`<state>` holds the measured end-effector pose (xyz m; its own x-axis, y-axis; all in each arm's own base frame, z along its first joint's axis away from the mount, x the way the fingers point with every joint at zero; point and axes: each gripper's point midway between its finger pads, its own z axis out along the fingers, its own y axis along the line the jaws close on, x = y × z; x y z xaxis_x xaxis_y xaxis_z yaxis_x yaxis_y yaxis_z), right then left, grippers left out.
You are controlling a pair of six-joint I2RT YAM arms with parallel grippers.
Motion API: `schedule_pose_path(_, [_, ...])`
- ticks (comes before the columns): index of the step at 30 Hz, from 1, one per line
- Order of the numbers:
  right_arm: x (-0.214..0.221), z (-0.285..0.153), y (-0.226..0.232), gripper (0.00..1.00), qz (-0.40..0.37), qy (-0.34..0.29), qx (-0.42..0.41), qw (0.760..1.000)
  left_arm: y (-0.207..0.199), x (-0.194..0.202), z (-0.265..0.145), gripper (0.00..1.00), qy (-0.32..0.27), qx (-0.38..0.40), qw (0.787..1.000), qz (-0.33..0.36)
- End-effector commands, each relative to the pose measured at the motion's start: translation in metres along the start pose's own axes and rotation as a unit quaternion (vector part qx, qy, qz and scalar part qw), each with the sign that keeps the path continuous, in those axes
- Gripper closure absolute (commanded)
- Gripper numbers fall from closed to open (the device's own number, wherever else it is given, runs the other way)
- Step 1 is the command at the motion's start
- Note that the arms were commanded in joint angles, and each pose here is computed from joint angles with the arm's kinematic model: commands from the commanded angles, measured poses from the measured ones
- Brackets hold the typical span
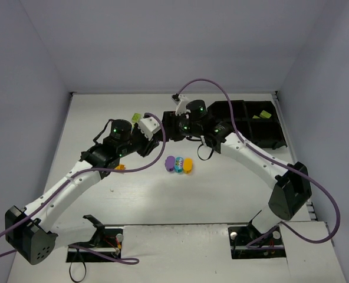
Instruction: Sort the legos into containers by color
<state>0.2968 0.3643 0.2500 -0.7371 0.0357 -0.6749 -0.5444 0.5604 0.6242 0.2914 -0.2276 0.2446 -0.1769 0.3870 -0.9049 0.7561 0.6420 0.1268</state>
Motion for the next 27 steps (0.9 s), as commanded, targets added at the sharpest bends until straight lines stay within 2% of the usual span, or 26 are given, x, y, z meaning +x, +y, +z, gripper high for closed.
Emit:
schedule_pose_path(1, [-0.010,0.004,0.019,0.52,-0.020,-0.015,-0.043,0.999,0.001,-0.040,-0.010,0.86,-0.068,0.002,0.997,0.024])
schedule_pose_path(4, [-0.008,0.007,0.017,0.59,-0.018,-0.011,-0.043,0.999,0.000,-0.041,-0.011,0.86,-0.072,0.001,0.997,0.026])
schedule_pose_path(6, [-0.008,0.007,0.016,0.70,-0.023,-0.012,-0.040,0.999,0.001,-0.038,-0.010,0.86,-0.067,0.000,0.997,0.024])
schedule_pose_path(7, [-0.010,0.006,0.014,0.85,-0.027,-0.017,-0.035,0.999,0.002,-0.037,-0.010,0.83,-0.064,-0.004,0.998,0.023])
schedule_pose_path(9, [-0.013,0.006,0.011,0.96,-0.032,-0.022,-0.029,0.999,0.003,-0.034,-0.010,0.78,-0.059,-0.007,0.998,0.019])
schedule_pose_path(10, [-0.015,0.005,0.008,1.00,-0.033,-0.028,-0.021,0.999,0.004,-0.032,-0.009,0.69,-0.056,-0.010,0.998,0.015])
schedule_pose_path(12, [-0.021,0.002,-0.001,1.00,-0.037,-0.038,-0.009,0.999,0.010,-0.028,-0.008,0.57,-0.050,-0.030,0.998,0.001])
schedule_pose_path(13, [-0.026,-0.001,-0.009,1.00,-0.037,-0.046,0.006,0.998,0.013,-0.025,-0.007,0.46,-0.047,-0.040,0.998,-0.007])
schedule_pose_path(17, [-0.061,-0.025,-0.067,1.00,-0.037,-0.102,0.098,0.989,0.031,-0.017,-0.011,0.27,-0.037,-0.104,0.992,-0.066])
schedule_pose_path(19, [-0.076,-0.039,-0.095,1.00,-0.046,-0.123,0.142,0.981,0.033,-0.012,-0.015,0.23,-0.029,-0.122,0.987,-0.102])
schedule_pose_path(20, [-0.092,-0.054,-0.124,1.00,-0.052,-0.148,0.195,0.968,0.036,-0.009,-0.018,0.23,-0.027,-0.138,0.982,-0.129])
schedule_pose_path(22, [-0.108,-0.069,-0.153,1.00,-0.054,-0.169,0.246,0.953,0.041,0.005,-0.023,0.23,-0.009,-0.167,0.973,-0.161])
schedule_pose_path(23, [-0.120,-0.086,-0.180,1.00,-0.050,-0.190,0.299,0.934,0.041,0.008,-0.027,0.23,-0.008,-0.176,0.966,-0.187])
schedule_pose_path(26, [-0.139,-0.109,-0.231,1.00,-0.046,-0.211,0.389,0.896,0.043,0.034,-0.039,0.23,0.028,-0.216,0.946,-0.238])
schedule_pose_path(27, [-0.138,-0.114,-0.259,1.00,-0.038,-0.204,0.418,0.884,0.044,0.047,-0.045,0.23,0.047,-0.232,0.940,-0.247])
